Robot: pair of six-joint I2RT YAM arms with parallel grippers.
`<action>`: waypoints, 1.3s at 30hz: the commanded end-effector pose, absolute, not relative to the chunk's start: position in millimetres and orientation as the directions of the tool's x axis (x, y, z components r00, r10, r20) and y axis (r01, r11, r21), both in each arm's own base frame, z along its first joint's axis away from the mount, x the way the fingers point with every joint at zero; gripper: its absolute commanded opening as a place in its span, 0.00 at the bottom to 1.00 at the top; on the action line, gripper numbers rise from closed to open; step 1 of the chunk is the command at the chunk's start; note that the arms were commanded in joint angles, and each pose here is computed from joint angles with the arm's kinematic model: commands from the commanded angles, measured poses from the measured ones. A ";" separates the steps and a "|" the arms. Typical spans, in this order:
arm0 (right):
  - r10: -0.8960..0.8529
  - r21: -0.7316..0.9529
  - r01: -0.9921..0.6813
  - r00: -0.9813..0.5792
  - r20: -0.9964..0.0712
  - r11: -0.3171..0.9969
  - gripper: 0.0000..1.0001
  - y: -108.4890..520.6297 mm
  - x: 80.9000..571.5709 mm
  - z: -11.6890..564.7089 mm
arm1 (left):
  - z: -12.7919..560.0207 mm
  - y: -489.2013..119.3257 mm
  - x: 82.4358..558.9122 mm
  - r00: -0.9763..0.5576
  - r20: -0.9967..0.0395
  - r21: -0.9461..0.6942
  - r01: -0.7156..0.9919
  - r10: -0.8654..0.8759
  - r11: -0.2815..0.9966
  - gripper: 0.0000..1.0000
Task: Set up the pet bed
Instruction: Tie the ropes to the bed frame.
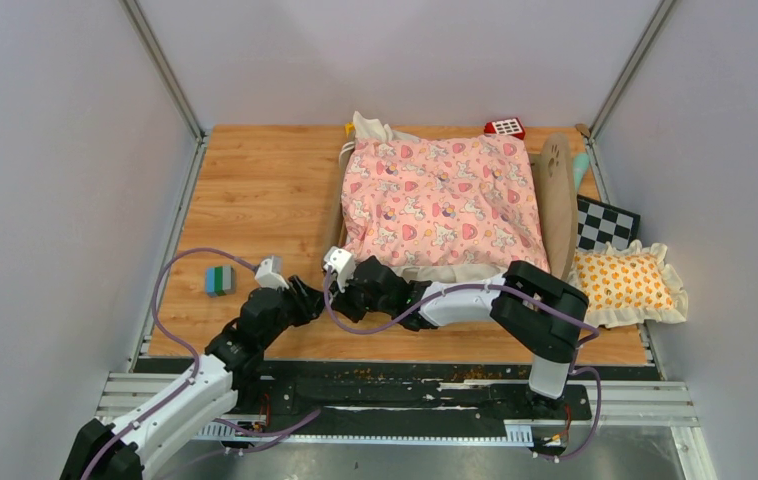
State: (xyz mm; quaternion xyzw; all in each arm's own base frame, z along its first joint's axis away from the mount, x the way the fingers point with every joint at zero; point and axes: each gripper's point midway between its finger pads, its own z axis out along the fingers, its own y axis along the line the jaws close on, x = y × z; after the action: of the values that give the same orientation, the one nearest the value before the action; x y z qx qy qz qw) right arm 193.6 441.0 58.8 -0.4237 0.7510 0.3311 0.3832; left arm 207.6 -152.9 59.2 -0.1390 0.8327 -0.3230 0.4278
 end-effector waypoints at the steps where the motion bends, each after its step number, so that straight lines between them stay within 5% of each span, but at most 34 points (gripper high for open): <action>1: -0.359 0.172 -0.901 -0.326 -0.875 0.399 0.00 453.4 196.2 70.0 | 76.3 -159.3 213.6 -0.562 -0.650 -0.673 0.115 -0.512 0.730 0.49; 39: -0.343 0.190 -0.912 -0.321 -0.883 0.364 0.00 456.5 190.8 76.4 | 75.2 -170.3 215.0 -0.572 -0.637 -0.702 0.153 -0.517 0.695 0.43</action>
State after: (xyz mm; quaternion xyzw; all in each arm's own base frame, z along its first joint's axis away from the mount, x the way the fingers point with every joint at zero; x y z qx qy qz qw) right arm 187.6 443.6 55.7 -0.4326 0.7478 0.3418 0.3699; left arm 212.0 -165.9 66.4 -0.1190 0.8191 -0.3535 0.4358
